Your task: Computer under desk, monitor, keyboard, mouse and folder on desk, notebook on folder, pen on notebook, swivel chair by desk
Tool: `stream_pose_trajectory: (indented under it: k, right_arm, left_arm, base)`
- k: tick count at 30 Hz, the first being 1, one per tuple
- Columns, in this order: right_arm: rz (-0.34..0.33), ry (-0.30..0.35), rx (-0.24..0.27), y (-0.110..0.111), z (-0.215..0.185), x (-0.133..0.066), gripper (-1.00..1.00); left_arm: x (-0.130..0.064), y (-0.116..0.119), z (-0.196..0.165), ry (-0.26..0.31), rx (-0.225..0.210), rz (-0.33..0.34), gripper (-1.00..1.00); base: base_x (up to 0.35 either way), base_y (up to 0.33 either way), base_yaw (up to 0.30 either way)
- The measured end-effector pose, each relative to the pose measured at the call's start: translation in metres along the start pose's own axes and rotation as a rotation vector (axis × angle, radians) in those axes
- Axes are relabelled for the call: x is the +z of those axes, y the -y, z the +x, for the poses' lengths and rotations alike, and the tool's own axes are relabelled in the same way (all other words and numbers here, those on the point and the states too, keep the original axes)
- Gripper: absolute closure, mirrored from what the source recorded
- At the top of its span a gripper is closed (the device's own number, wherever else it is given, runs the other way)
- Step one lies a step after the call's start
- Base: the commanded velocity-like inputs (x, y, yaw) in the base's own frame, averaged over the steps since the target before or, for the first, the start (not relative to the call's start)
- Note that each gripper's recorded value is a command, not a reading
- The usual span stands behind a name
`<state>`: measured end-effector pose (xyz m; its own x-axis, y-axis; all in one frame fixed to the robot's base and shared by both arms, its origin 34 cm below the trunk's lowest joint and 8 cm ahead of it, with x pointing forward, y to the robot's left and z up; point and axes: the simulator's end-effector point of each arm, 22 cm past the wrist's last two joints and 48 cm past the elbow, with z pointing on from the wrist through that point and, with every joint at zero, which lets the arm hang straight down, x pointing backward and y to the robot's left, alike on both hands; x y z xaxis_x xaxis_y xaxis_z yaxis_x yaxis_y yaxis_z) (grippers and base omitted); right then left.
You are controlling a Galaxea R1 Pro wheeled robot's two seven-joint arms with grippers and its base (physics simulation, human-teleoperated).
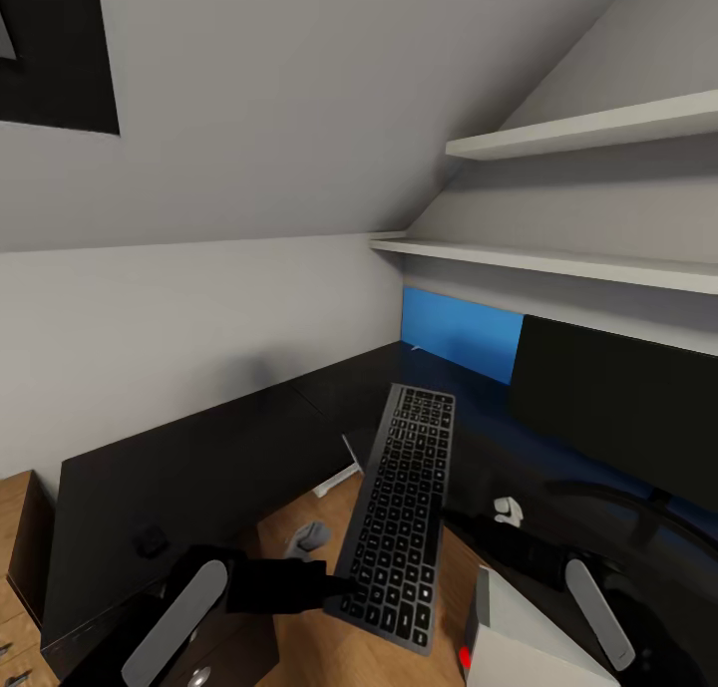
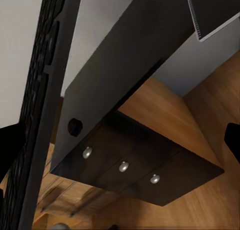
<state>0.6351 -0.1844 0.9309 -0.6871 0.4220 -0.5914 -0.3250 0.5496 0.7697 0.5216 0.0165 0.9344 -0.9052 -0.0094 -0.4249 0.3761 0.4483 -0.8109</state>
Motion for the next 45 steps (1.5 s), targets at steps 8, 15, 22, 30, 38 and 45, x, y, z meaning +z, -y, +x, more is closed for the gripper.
stream_pose_trajectory:
  k: [8, 15, 22, 30, 38, 45]
  right_arm:
    - [-0.005, -0.003, 0.007, -0.002, 0.002, 0.003, -1.0]
    - [-0.003, -0.008, 0.003, -0.002, 0.004, 0.003, -1.0]
    - [-0.006, -0.012, 0.004, -0.003, 0.006, 0.005, -1.0]
    - [-0.019, -0.03, 0.001, -0.01, 0.015, 0.014, -1.0]
    - [-0.029, -0.046, -0.001, -0.015, 0.021, 0.018, -1.0]
    - [-0.029, -0.047, -0.002, -0.015, 0.022, 0.018, -1.0]
  left_arm:
    - [0.018, 0.014, 0.019, -0.051, 0.013, 0.025, 1.0]
    - [0.025, 0.019, 0.027, -0.071, 0.016, 0.036, 1.0]
    - [0.026, 0.018, 0.028, -0.074, 0.016, 0.032, 1.0]
    - [0.026, 0.009, 0.028, -0.075, 0.044, -0.008, 1.0]
    - [0.027, 0.003, 0.03, -0.083, 0.07, -0.039, 1.0]
    - [0.028, 0.002, 0.03, -0.083, 0.079, -0.046, 1.0]
  base:
    - [0.0, 0.0, 0.0]
    - [0.0, 0.0, 0.0]
    - [0.0, 0.0, 0.0]
    - [0.0, 0.0, 0.0]
    - [0.0, 0.0, 0.0]
    - [0.0, 0.0, 0.0]
